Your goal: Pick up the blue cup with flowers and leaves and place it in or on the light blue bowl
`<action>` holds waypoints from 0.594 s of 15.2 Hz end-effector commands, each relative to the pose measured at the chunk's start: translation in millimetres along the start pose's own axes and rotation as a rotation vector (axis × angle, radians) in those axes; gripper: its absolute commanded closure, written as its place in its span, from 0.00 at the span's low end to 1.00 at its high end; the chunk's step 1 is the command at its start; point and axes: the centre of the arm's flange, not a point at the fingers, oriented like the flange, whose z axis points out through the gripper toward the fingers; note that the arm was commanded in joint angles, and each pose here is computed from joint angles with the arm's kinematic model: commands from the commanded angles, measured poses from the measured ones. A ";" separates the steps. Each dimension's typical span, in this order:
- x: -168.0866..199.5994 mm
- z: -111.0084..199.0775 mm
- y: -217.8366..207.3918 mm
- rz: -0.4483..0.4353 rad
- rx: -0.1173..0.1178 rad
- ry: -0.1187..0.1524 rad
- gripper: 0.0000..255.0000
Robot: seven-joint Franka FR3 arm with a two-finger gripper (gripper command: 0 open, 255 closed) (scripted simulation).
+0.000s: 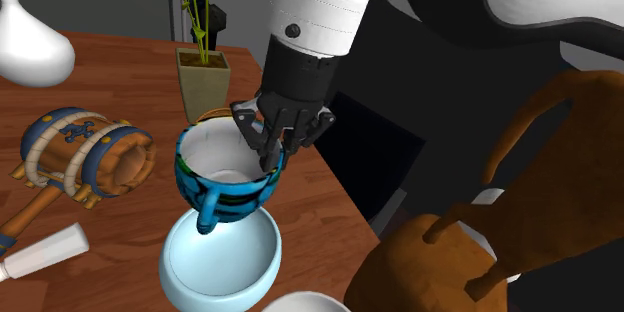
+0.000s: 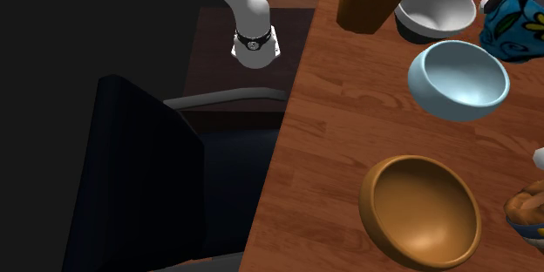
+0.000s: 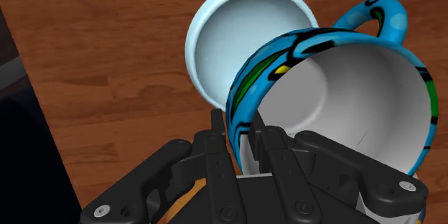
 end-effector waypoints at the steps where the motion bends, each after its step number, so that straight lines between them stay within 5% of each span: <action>1: -2.4 15.2 -1.6 -0.006 -0.016 0.012 1.00; 9: -2.4 57.4 0.3 -0.006 -0.016 0.012 1.00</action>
